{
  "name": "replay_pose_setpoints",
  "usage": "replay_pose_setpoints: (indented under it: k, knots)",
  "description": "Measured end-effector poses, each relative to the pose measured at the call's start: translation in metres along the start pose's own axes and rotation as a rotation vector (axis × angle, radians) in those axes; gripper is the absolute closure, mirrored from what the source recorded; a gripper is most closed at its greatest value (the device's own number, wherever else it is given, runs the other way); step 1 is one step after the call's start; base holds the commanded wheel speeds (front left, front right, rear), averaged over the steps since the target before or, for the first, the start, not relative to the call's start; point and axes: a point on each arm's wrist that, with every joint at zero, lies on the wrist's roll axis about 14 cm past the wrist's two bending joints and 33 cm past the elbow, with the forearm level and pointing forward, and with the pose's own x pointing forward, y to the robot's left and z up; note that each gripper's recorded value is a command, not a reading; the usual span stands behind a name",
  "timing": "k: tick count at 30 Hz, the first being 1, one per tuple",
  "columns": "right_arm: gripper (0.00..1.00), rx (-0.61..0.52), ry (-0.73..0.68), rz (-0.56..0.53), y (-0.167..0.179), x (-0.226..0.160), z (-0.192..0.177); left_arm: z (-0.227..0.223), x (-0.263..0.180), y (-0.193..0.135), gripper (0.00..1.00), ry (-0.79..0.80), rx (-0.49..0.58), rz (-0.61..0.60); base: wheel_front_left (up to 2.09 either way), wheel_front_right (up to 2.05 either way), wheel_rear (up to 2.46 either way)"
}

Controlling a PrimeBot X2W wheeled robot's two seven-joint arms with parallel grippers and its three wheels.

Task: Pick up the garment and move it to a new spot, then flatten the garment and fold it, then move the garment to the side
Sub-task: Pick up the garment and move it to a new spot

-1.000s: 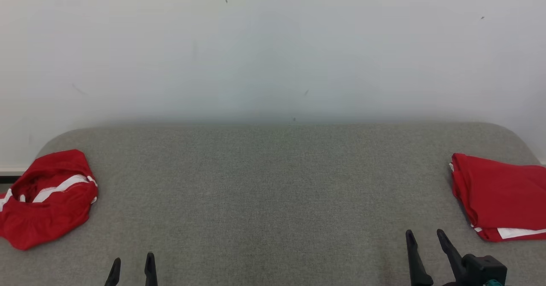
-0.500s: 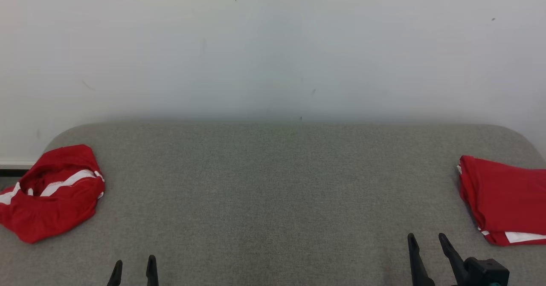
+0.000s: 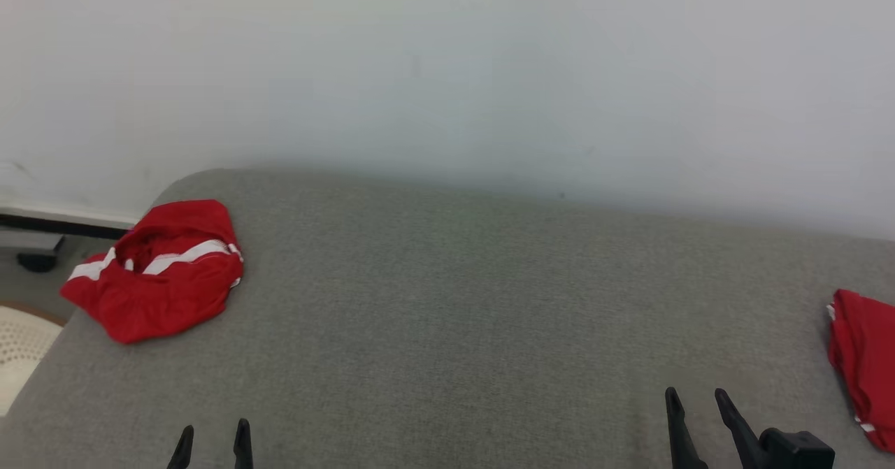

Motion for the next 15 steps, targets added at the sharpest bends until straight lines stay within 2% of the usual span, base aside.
replay_pose_setpoints:
  k: [9, 15]
  knots:
    - [0.00, 0.011, 0.024, 0.157, 0.051, 0.027, -0.009, 0.009, -0.036, 0.049, 0.00, -0.029, 0.020, 0.154, 0.00, 0.00, 0.00]
    - [0.00, -0.002, 0.011, 0.310, 0.105, 0.051, -0.002, 0.027, -0.072, 0.091, 0.00, -0.088, 0.025, 0.316, 0.00, 0.00, 0.00]
